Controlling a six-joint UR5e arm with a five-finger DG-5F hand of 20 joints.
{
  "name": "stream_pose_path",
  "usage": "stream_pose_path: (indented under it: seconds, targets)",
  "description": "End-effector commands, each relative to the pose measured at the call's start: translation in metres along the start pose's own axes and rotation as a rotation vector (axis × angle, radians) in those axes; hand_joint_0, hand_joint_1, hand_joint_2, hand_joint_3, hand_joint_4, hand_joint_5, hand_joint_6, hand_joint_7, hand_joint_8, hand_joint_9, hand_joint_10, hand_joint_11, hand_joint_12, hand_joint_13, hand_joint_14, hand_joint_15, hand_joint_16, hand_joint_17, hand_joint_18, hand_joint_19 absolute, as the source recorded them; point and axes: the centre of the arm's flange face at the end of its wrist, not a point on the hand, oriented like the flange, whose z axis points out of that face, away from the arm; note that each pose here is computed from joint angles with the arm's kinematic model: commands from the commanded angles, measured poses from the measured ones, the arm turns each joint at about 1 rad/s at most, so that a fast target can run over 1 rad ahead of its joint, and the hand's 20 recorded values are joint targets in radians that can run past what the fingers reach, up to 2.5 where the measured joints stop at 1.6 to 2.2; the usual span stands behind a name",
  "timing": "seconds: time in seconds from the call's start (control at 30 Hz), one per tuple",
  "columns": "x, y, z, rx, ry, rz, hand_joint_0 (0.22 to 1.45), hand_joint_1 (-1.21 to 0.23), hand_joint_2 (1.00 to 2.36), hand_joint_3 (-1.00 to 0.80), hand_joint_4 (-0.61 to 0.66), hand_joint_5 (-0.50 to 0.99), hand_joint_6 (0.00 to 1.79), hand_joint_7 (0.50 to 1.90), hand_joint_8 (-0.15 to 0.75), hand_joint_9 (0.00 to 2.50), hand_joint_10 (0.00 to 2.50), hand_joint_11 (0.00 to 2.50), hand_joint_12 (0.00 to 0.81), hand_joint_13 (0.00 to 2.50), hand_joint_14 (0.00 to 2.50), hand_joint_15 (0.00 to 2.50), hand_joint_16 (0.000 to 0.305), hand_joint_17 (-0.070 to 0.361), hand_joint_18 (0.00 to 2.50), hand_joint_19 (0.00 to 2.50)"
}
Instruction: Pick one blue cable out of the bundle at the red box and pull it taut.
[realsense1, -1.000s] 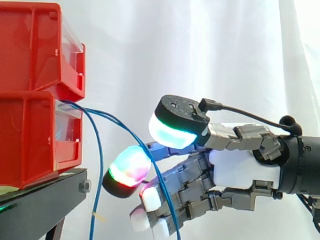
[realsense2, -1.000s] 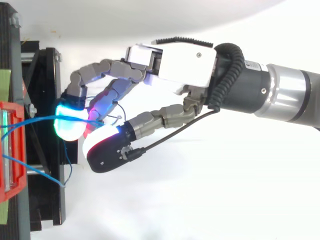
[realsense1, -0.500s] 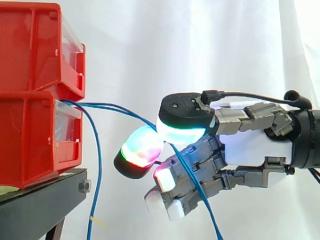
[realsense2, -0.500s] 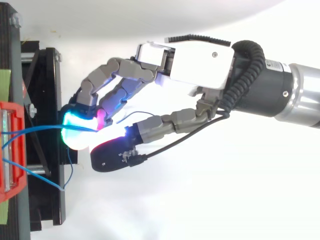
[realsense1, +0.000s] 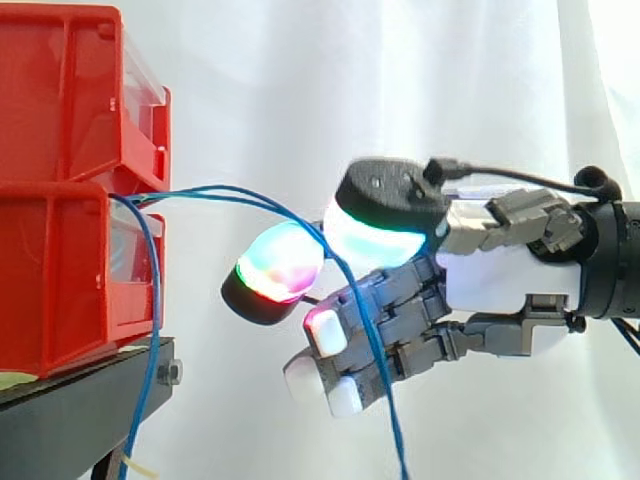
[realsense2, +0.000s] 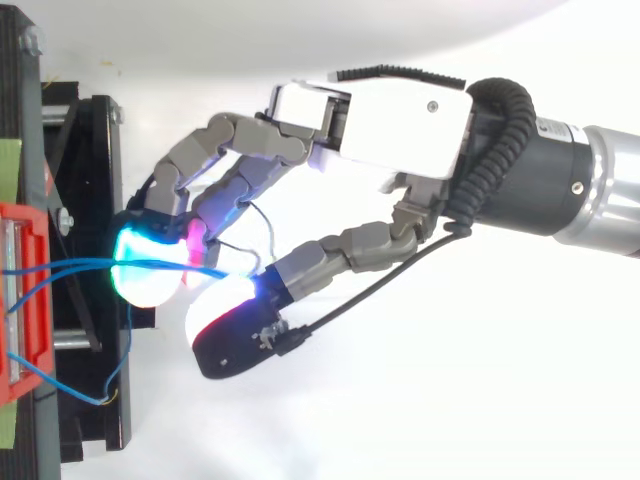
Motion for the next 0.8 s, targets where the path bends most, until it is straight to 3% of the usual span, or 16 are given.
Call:
stream_pose_path:
  seconds: [0.0,0.13,0.33,0.53,0.77]
  targets:
    - [-0.0003,0.0021,0.0008,-0.003,-0.001,0.000,0.54,-0.71,1.00,-0.50,0.05,-0.14,0.92,0.65,0.388,0.97,0.01,0.66,0.379,0.81,0.01,0.37,0.051,0.115,0.70,0.43]
    - [-0.0003,0.0022,0.0010,-0.005,-0.001,0.002,0.57,-0.60,1.01,-0.42,0.05,-0.13,0.91,0.71,0.387,0.99,0.01,0.67,0.377,0.80,0.01,0.37,0.050,0.112,0.68,0.46]
    - [-0.0005,0.0043,0.0021,-0.009,-0.002,0.003,0.63,-0.73,1.02,-0.28,0.06,-0.13,0.95,0.70,0.392,1.02,0.00,0.76,0.373,0.82,0.01,0.39,0.049,0.110,0.69,0.44]
    - [-0.0004,0.0042,0.0020,-0.008,-0.001,0.001,0.71,-0.86,1.02,-0.26,-0.06,-0.14,0.97,0.77,0.386,1.02,0.00,0.81,0.371,0.83,0.01,0.38,0.048,0.107,0.74,0.41]
    - [0.0008,0.0046,0.0020,-0.010,0.001,-0.001,0.82,-0.90,1.01,-0.38,-0.15,-0.15,0.99,0.86,0.365,0.99,0.00,0.81,0.363,0.83,0.01,0.38,0.046,0.104,0.72,0.42]
